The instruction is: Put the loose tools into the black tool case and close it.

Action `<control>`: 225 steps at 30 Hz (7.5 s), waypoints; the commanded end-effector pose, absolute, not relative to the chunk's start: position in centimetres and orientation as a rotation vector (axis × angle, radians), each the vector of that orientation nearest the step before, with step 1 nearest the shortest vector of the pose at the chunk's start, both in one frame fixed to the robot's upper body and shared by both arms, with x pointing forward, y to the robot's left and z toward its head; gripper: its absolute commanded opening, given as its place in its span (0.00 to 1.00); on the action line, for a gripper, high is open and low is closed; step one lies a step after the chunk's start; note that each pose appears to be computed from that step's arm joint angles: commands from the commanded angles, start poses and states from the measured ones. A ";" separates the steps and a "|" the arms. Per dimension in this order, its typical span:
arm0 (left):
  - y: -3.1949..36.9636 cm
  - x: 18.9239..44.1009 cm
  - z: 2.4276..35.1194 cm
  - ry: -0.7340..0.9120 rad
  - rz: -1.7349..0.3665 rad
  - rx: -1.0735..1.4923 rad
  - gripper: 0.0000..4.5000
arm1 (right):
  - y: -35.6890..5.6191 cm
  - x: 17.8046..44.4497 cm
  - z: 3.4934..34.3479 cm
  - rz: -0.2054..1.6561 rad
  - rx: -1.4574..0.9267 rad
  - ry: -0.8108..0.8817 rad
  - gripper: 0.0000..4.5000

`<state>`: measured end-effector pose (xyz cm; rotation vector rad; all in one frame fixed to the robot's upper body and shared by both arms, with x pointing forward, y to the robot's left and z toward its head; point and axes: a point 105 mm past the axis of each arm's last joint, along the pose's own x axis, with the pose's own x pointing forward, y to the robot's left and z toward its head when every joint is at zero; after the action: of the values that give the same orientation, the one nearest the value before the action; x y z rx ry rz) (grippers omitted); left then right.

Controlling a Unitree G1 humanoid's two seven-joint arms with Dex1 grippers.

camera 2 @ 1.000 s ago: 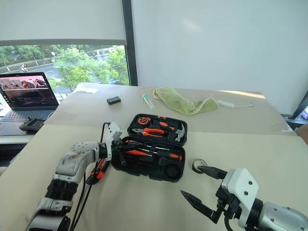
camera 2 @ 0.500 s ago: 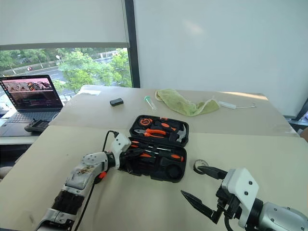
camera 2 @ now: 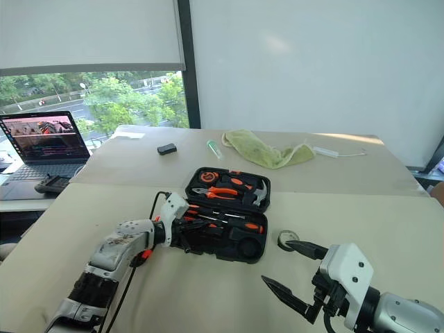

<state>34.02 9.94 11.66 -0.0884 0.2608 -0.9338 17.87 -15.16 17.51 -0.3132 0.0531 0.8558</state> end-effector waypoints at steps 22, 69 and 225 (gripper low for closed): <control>22.9 27.9 14.2 0.505 -0.515 0.086 0.99 | -14.8 20.0 18.5 1.019 -0.314 -0.007 1.00; 12.3 34.4 12.8 0.347 -1.663 0.903 0.40 | -14.8 17.0 18.9 0.939 -0.342 -0.002 1.00; 13.2 44.4 14.0 0.625 -0.444 -0.020 0.02 | -15.3 41.1 13.6 0.464 -0.091 0.541 0.09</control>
<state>44.80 14.08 13.87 -0.0113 0.6103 -0.4188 41.52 -15.44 13.63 -0.0598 0.5372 0.4437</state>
